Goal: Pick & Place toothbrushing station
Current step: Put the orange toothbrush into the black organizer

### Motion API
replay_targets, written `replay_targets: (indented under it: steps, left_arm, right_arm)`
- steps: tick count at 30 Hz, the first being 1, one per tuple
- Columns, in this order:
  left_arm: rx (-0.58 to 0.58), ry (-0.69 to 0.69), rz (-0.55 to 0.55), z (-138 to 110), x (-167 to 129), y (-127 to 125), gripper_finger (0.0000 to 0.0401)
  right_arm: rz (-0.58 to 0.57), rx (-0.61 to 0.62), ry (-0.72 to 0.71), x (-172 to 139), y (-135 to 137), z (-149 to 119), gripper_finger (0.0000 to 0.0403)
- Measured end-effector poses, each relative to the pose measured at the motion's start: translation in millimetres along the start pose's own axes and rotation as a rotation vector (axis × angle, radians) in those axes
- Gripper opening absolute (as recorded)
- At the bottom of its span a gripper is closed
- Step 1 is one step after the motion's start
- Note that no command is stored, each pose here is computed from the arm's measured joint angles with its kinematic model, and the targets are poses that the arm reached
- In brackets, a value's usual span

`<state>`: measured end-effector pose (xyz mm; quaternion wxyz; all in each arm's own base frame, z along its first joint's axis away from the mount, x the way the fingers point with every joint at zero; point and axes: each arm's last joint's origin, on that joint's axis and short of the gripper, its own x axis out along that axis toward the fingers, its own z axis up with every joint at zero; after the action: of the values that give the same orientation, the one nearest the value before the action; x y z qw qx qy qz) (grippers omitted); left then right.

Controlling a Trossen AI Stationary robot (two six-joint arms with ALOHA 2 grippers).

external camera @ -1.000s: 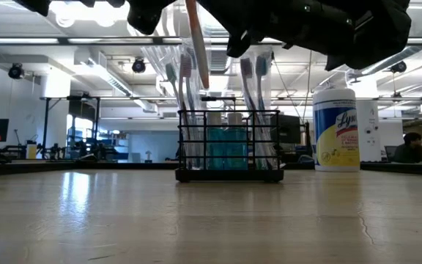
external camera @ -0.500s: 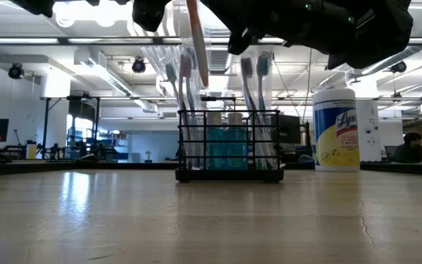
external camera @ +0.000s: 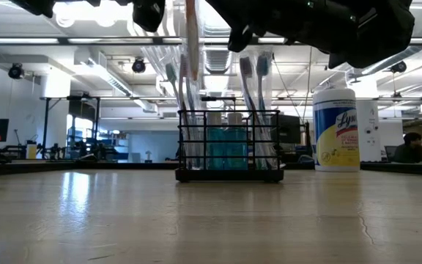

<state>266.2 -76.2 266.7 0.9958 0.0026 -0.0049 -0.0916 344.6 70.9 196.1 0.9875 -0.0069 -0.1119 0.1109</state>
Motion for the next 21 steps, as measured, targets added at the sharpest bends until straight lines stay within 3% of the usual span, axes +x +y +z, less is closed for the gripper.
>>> replay_targets:
  steps: [3,11,21]
  left_arm:
    - [0.018,0.0,-0.005,0.0,0.0,-0.2,0.0012]
    - [0.05,-0.014,-0.023,4.9,-4.1,-2.1,0.0008]
    - [0.076,0.033,-0.102,13.2,-26.4,-18.5,0.0007]
  right_arm:
    - [0.003,0.0,0.0,0.0,0.2,0.0,0.0017]
    - [0.001,0.011,-0.017,0.0,1.4,1.8,0.0023]
    - [0.006,0.02,-0.032,-0.6,3.5,3.6,0.0103]
